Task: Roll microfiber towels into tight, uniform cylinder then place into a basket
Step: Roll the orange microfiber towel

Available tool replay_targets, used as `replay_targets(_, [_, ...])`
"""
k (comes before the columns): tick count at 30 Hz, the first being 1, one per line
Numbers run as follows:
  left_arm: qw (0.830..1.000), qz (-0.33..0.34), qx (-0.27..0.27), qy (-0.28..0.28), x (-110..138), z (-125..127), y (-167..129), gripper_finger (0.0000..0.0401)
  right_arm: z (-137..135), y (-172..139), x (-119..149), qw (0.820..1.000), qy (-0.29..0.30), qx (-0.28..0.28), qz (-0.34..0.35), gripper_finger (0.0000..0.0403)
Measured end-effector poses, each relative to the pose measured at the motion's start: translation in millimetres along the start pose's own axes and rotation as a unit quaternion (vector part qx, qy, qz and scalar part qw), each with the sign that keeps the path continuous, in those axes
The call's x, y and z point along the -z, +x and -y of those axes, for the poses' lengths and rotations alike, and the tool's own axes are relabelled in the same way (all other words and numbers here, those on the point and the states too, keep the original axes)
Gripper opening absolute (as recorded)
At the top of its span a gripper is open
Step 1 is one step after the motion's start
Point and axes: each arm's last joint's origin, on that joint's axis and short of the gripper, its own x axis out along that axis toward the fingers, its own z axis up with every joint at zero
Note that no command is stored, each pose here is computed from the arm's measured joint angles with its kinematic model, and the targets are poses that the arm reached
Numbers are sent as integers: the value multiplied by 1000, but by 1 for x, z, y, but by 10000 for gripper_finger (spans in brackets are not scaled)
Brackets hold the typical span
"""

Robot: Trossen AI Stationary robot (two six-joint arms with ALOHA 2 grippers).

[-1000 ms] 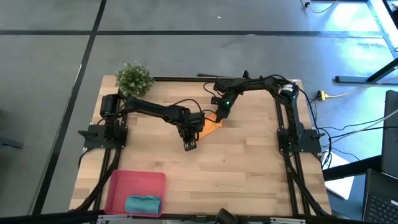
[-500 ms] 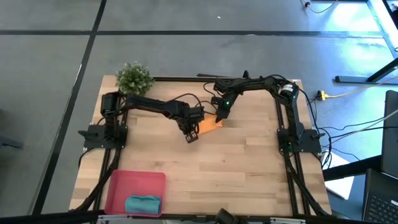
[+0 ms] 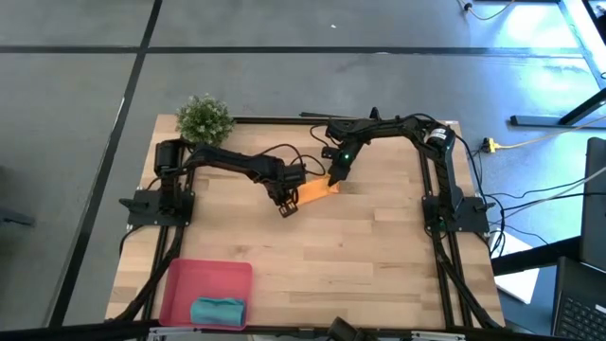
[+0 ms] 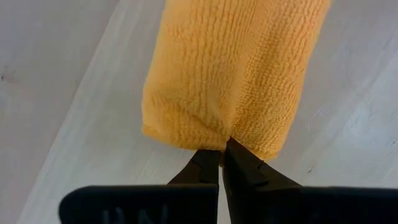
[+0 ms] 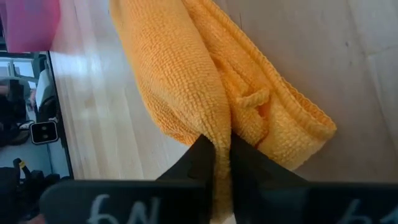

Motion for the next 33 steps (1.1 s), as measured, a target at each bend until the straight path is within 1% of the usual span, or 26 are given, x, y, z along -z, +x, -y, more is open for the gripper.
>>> replay_targets(4, [1000, 8, 3, 0, 2, -1, 2, 0, 0, 0, -1, 1000, 8, -1, 2, 64])
replay_targets(11, [1000, 8, 3, 1, 1, -1, 3, 0, 0, 0, -1, 1000, 7, -6, 7, 126])
replay_targets(15, [1000, 9, 4, 3, 1, -1, 3, 0, -1, -2, -4, 1000, 17, -10, 10, 148])
replay_targets(19, [1000, 9, 4, 4, 1, -1, 3, 0, 0, -11, -6, 999, 18, -35, 17, 153])
replay_targets(20, [1000, 9, 4, 3, 1, -1, 3, 0, 0, -14, -8, 999, 14, -34, 22, 153])
replay_targets(24, [1000, 9, 3, 3, 1, -1, 3, 0, -9, -34, -14, 999, -10, -10, 50, 150])
replay_targets(27, [1000, 9, 3, 2, 1, -1, 3, 0, -12, -45, -14, 998, -17, 14, 63, 149])
replay_targets(30, [1000, 9, 3, 2, 1, -1, 4, 0, -19, -58, -14, 996, -38, 16, 82, 150])
replay_targets(33, [1000, 8, 3, 1, 1, -1, 4, 0, -25, -65, -13, 994, -62, 26, 90, 149])
